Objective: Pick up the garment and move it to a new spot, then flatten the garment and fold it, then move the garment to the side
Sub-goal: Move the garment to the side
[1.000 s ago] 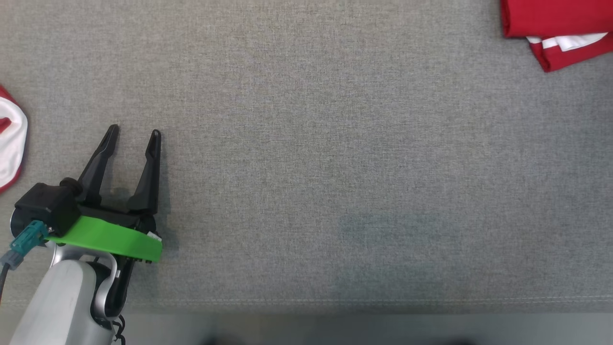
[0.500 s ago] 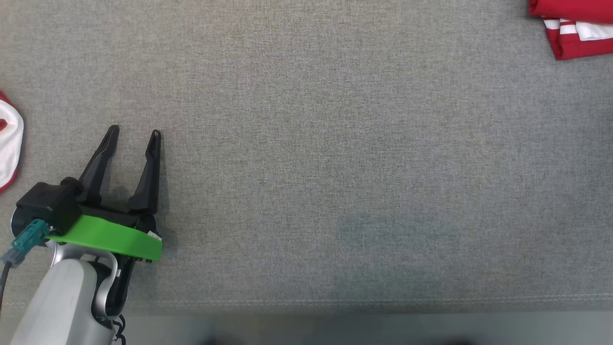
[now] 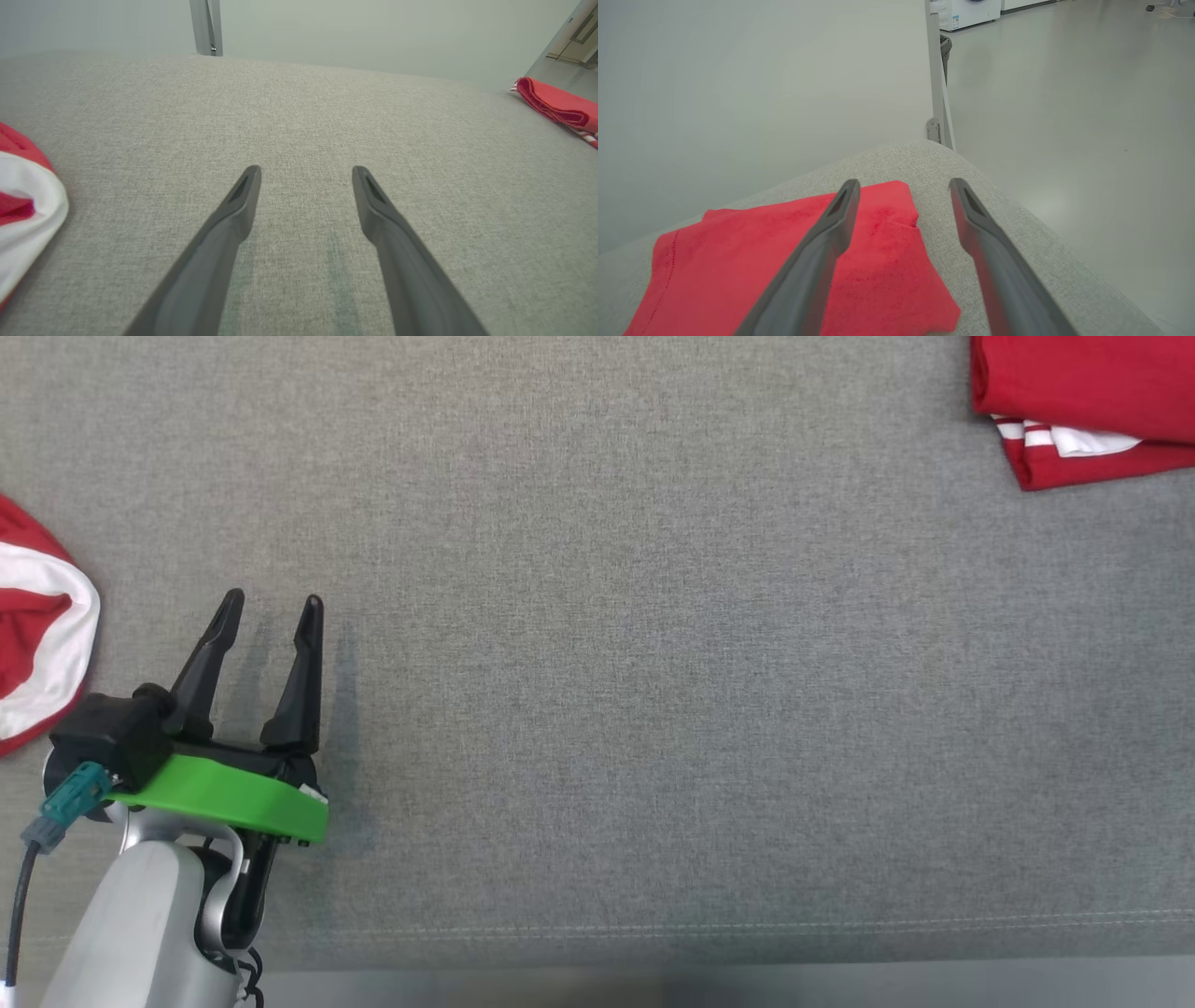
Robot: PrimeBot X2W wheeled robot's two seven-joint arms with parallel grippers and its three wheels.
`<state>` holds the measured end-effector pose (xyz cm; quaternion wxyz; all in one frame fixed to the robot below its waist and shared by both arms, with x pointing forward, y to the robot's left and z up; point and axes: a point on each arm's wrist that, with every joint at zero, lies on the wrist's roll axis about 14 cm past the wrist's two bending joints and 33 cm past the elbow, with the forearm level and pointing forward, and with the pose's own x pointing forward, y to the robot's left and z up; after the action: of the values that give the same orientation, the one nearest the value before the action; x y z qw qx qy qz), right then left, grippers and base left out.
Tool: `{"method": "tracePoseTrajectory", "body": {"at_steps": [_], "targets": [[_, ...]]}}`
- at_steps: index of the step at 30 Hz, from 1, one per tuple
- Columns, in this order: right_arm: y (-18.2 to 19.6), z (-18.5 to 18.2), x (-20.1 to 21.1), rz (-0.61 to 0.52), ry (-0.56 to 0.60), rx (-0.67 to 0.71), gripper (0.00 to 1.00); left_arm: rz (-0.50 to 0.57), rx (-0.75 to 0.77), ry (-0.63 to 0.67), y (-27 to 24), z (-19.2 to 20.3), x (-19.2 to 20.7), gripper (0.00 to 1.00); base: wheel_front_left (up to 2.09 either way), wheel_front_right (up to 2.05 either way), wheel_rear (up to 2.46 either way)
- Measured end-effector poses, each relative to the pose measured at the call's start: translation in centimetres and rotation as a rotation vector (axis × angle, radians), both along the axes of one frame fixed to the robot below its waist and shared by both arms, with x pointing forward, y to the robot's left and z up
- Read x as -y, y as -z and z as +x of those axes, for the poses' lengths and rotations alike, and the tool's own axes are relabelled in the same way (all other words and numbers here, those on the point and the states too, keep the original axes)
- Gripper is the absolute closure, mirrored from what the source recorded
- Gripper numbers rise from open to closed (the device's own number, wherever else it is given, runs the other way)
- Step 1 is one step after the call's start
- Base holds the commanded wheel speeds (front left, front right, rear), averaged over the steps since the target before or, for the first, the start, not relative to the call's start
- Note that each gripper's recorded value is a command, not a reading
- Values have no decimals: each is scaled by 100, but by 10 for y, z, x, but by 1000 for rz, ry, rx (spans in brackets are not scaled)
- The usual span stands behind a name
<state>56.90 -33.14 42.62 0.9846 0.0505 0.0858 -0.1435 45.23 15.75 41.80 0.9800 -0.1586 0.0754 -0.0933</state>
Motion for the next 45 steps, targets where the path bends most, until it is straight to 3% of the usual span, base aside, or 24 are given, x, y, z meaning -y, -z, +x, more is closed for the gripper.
{"method": "tracePoseTrajectory", "body": {"at_steps": [10,15,19,28,36,45], "targets": [[-70,-8,-67,18,-216,182,0,7,132,-42,-51,1,-10,0,0,0,0],[-100,-28,-105,57,-311,277,0,5,158,-60,-65,-8,-13,0,0,0,0],[-128,-47,-114,21,-345,350,0,-24,174,-87,-74,-19,-14,0,0,0,0],[-122,-103,-145,82,-385,355,0,-61,219,-123,-95,-43,-16,0,0,0,0],[-124,-152,-172,146,-421,385,0,-27,247,-120,-104,-71,-18,0,0,0,0],[-118,-180,-182,99,-451,374,0,-37,268,-117,-110,-77,-9,0,0,0,0]]}}
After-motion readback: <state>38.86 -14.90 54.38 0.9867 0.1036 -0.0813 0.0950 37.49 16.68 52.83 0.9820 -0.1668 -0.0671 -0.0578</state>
